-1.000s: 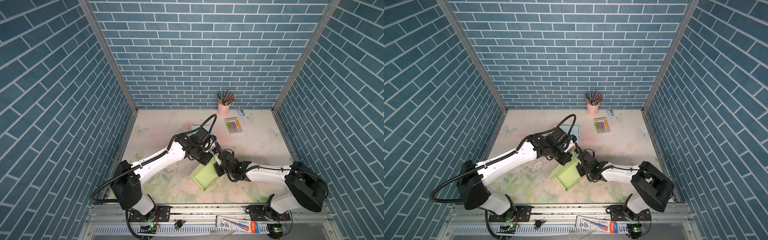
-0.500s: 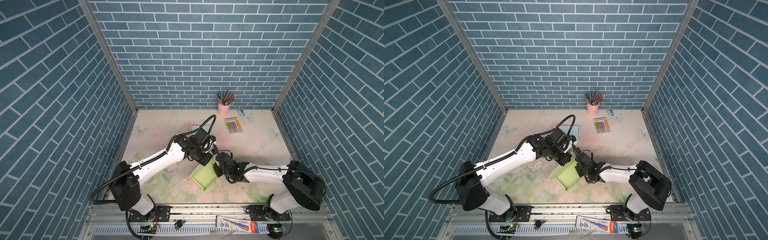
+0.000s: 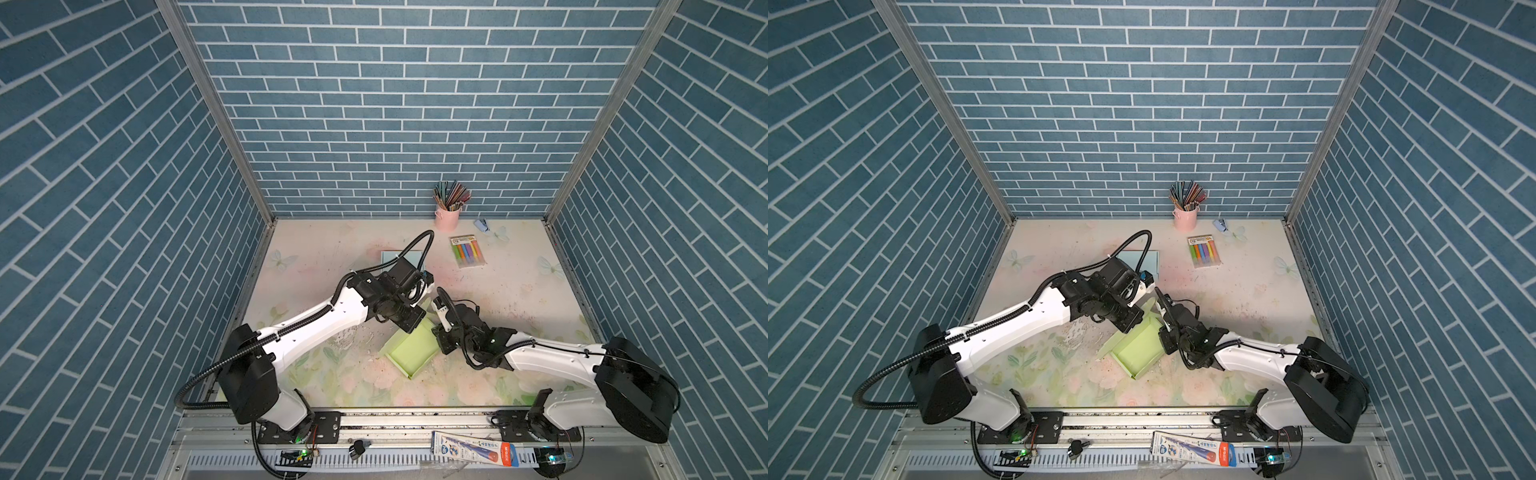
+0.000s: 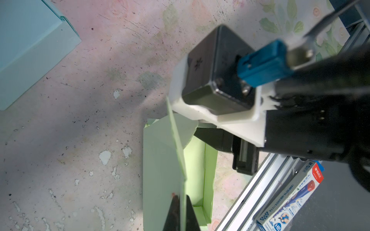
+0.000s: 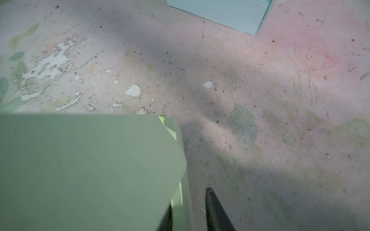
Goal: Fold the paper box
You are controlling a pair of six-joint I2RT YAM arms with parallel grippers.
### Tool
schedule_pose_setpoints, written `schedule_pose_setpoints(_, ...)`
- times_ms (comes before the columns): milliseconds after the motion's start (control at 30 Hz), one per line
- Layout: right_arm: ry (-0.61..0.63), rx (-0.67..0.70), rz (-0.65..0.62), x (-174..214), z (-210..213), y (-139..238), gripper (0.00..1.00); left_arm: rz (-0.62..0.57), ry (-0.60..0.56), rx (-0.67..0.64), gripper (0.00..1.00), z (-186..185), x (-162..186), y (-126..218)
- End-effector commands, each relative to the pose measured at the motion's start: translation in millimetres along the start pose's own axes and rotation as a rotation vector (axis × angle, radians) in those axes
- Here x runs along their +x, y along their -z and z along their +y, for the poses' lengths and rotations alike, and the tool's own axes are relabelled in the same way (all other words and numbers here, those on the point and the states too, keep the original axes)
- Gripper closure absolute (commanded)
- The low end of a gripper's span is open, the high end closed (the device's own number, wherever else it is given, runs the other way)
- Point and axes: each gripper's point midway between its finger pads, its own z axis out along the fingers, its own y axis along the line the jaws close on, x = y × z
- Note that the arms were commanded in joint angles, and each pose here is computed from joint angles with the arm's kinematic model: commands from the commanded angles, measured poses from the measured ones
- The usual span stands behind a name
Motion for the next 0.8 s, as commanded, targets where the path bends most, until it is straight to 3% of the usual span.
schedule_pose_setpoints(0,-0.022,-0.031,-0.065,-14.5,3.4,10.6,0.68,0.04,-0.014,-0.029,1.0,5.5,10.8,-2.1)
schedule_pose_setpoints(300,-0.023,-0.016,-0.139,-29.7,-6.5,28.0,0.57,0.047,-0.027,-0.046,1.0,7.0,7.5,0.9)
schedule_pose_setpoints(567,0.084,-0.046,-0.279,-66.8,-0.2,45.8,0.43,0.044,-0.061,-0.076,1.0,6.9,-7.6,14.0)
schedule_pose_setpoints(767,0.142,-0.046,-0.303,-77.9,0.8,41.4,0.42,0.051,-0.074,-0.085,1.0,6.7,-10.9,17.8)
